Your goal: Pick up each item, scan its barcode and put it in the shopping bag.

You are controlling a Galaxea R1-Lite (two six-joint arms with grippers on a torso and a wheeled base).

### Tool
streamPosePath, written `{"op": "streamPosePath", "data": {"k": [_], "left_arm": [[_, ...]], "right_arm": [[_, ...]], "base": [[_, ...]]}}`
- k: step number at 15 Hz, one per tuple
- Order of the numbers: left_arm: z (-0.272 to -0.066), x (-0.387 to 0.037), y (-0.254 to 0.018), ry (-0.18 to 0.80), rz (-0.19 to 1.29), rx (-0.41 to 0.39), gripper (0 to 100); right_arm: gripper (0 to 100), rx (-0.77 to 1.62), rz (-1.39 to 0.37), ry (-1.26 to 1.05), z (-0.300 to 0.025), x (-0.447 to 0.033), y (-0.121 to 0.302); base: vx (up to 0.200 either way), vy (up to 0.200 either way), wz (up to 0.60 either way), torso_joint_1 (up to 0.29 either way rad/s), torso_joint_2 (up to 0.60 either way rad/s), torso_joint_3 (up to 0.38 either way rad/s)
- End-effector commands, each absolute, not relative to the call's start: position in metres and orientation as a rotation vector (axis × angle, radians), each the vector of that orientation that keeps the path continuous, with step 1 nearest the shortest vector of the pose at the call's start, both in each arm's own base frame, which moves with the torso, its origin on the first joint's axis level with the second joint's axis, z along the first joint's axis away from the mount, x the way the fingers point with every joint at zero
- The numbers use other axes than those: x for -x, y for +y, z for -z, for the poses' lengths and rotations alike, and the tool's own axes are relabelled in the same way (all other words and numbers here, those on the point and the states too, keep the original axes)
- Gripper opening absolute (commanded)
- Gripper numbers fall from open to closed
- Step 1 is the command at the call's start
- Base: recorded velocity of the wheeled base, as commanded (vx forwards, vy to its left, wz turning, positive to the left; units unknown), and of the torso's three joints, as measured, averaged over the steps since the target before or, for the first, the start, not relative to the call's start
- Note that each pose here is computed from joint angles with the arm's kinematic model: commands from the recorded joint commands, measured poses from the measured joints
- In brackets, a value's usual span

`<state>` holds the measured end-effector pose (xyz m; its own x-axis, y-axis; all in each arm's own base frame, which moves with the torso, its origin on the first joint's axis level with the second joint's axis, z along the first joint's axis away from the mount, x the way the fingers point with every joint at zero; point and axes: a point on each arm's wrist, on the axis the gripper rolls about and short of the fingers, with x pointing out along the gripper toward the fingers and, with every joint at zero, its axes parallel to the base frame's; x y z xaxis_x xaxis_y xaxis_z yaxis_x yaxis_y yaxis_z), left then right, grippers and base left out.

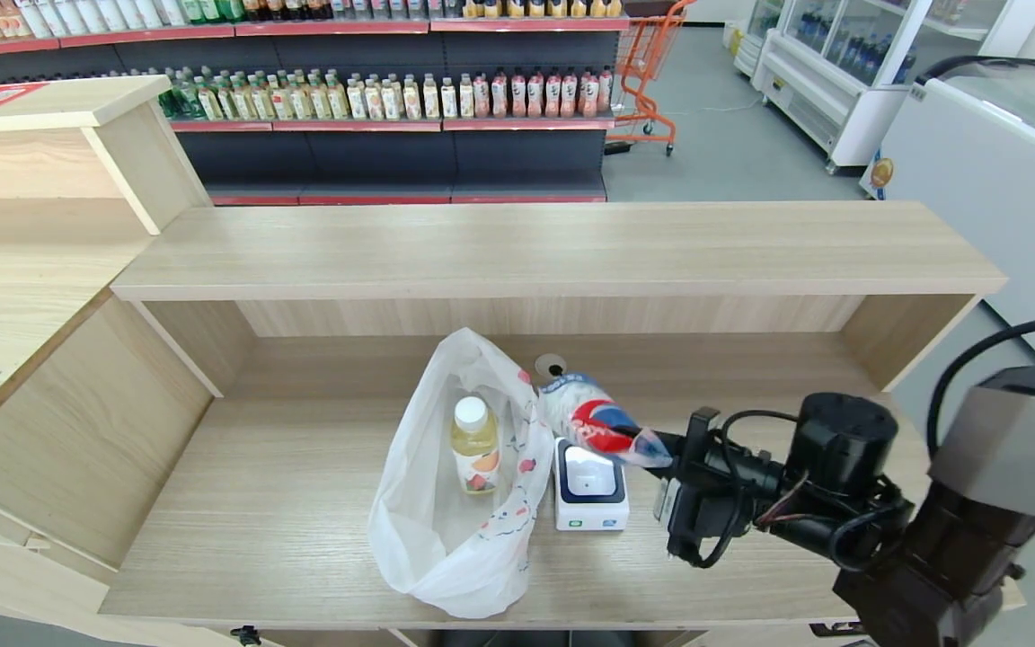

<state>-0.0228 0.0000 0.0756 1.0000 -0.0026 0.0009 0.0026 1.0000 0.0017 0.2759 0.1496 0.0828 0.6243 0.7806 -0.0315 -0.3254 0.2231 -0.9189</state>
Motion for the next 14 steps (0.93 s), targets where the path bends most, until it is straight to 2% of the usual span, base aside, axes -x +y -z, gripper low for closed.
{"op": "streamPosePath", "data": {"k": [1,4,5,6,7,10,14], "left_arm": [[-0.076,0.023,0.000,-0.002,0.003,-0.002,100],[-0.076,0.023,0.000,-0.002,0.005,-0.002,100],[-0.076,0.023,0.000,-0.002,0.003,-0.002,100],[-0.076,0.023,0.000,-0.002,0.003,-0.002,100],[-0.076,0.023,0.000,-0.002,0.003,-0.002,100],[-0.076,0.023,0.000,-0.002,0.003,-0.002,100],[-0.076,0.023,0.000,-0.002,0.003,-0.002,100]], "right_arm": [[0,0.775,-0.634,-0.372,-0.145,-0.211,0.144],[0,0.340,-0.564,-0.101,-0.160,-0.186,0.148],[0,0.340,-0.564,-0.101,-0.160,-0.186,0.148],[0,0.141,-0.570,-0.036,-0.164,-0.189,0.151],[0,0.054,-0.571,0.020,-0.164,-0.191,0.152],[0,-0.107,-0.560,0.152,-0.163,-0.188,0.150],[0,-0.158,-0.545,0.247,-0.157,-0.185,0.147]], "base": [[0.000,0.000,0.00,0.000,0.00,0.000],[0.000,0.000,0.00,0.000,0.00,0.000],[0.000,0.000,0.00,0.000,0.00,0.000],[0.000,0.000,0.00,0.000,0.00,0.000],[0.000,0.000,0.00,0.000,0.00,0.000],[0.000,0.000,0.00,0.000,0.00,0.000],[0.000,0.000,0.00,0.000,0.00,0.000]]}}
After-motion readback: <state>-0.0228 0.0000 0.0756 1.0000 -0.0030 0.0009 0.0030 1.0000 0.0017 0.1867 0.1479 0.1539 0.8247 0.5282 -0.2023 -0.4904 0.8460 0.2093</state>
